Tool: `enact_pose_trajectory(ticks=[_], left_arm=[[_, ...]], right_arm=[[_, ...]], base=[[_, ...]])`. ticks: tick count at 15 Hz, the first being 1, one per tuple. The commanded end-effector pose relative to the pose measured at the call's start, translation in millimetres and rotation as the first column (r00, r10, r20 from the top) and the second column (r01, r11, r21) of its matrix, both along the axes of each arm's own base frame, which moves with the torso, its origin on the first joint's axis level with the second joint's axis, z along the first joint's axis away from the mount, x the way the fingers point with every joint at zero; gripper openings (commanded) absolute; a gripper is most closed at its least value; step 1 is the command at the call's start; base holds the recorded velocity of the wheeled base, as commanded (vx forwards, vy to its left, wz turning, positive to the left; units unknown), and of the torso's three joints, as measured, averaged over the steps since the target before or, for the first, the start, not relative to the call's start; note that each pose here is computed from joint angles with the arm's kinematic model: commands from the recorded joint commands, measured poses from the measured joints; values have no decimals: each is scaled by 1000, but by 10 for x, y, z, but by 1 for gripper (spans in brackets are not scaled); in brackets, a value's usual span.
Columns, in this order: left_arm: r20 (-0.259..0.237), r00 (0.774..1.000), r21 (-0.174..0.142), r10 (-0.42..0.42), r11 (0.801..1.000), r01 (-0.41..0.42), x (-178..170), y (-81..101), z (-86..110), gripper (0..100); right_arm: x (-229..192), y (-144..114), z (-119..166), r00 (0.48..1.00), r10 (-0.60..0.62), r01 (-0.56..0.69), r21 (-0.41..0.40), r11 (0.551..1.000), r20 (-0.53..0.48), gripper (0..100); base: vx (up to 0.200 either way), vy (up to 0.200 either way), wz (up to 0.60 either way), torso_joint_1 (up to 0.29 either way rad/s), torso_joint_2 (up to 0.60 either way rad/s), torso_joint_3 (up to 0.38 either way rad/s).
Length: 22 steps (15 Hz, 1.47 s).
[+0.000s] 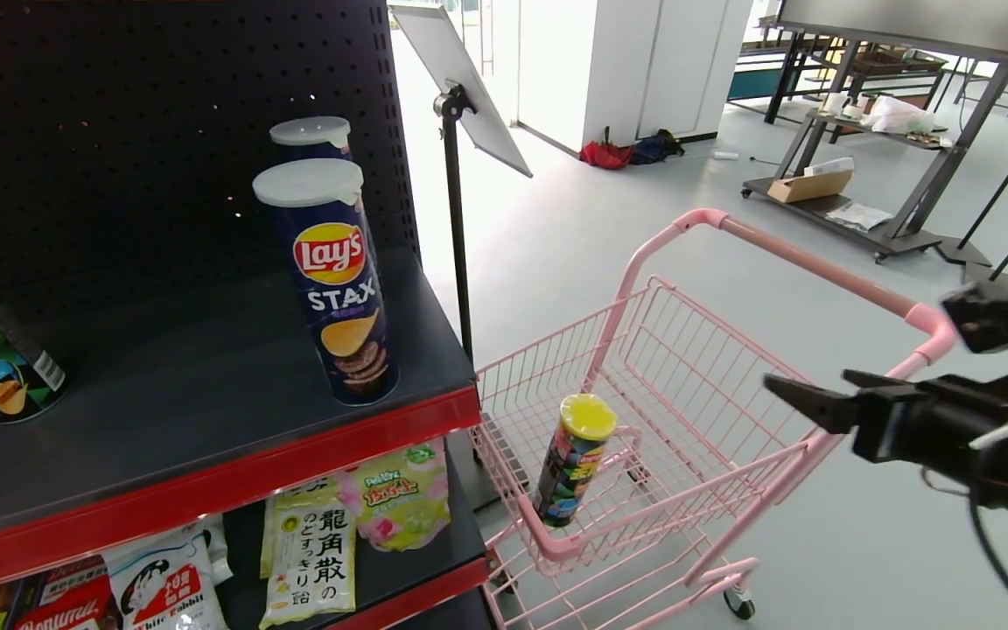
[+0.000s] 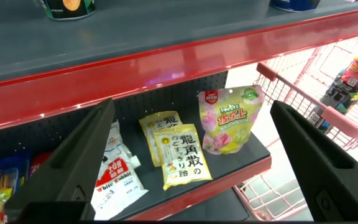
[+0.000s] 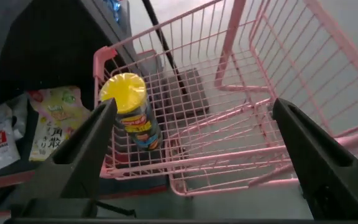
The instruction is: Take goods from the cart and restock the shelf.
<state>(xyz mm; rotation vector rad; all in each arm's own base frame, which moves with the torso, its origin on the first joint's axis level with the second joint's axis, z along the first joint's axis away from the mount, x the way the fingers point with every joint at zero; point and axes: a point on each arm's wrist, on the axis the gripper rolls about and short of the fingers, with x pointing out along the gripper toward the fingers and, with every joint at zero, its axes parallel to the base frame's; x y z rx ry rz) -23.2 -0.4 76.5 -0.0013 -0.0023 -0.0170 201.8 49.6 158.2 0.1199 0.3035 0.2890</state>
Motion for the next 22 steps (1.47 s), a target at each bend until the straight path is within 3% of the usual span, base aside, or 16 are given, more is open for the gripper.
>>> enact_pose_trajectory(ticks=[1,14,22], left_arm=[[-1,1000,0,2,1000,-2,0,0,0,100],[-1,1000,0,0,1000,0,0,0,0,100],[-1,1000,0,2,1000,-2,0,0,0,100]], right_arm=[[424,467,-833,967,130,-142,-41,989,-218,100],[550,1099,-1079,927,297,-311,-25,950,-230,100],[769,1246,-1309,928,277,-287,-4,958,-249,100]], base=[[0,0,0,0,0,0],[0,0,0,0,0,0],[0,0,0,0,0,0]])
